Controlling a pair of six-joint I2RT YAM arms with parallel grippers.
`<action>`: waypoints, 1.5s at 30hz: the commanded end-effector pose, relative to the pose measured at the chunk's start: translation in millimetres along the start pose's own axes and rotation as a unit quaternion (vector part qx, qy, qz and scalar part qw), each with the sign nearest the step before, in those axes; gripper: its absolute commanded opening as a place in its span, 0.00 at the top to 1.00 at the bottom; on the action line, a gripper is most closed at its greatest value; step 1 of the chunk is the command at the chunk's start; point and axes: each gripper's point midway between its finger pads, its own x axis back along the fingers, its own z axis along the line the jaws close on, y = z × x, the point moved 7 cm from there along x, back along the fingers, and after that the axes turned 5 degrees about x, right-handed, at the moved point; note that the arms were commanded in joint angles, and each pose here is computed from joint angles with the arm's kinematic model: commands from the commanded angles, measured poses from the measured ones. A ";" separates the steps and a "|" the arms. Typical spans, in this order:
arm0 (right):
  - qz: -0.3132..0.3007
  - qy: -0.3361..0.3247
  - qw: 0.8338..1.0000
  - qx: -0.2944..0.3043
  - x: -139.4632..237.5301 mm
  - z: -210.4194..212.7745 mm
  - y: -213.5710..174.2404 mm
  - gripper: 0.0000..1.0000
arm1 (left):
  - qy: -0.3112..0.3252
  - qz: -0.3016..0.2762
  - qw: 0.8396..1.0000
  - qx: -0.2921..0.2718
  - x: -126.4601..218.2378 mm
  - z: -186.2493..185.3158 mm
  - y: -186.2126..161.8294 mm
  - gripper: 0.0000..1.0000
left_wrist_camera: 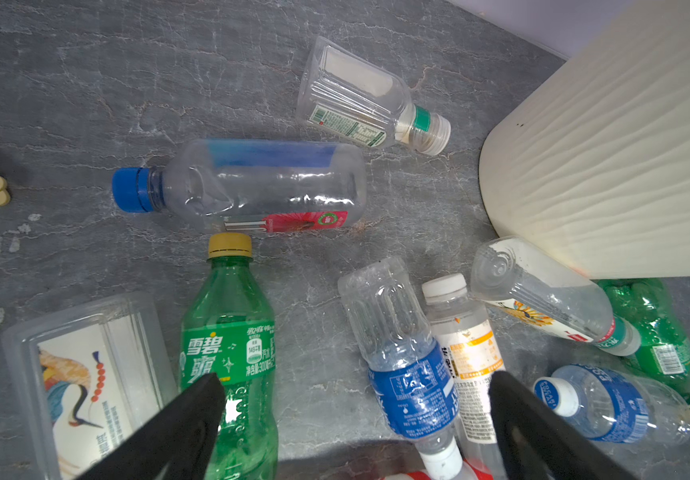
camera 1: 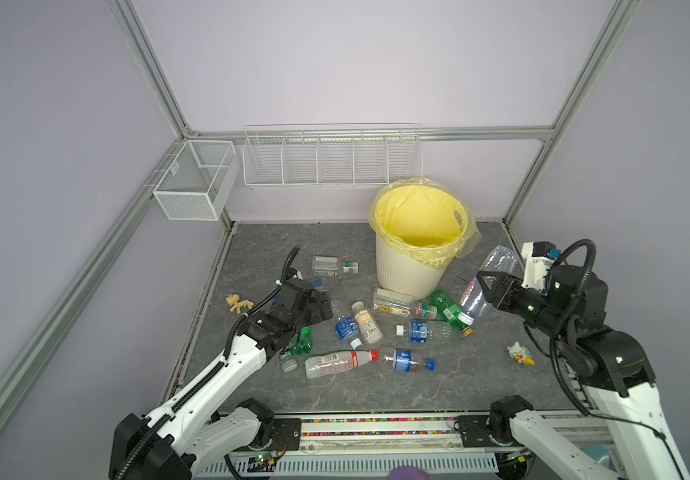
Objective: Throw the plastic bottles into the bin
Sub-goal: 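Carry the clear bottle with the right gripper over the yellow-lined bin and release, then lower the empty right gripper back beside the bin near the green bottle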
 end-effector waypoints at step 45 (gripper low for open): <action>0.108 0.014 0.993 0.050 -73.5 -8.8 -32.6 0.12 | -0.079 0.107 0.991 -0.020 1.2 -16.1 -22.7 0.01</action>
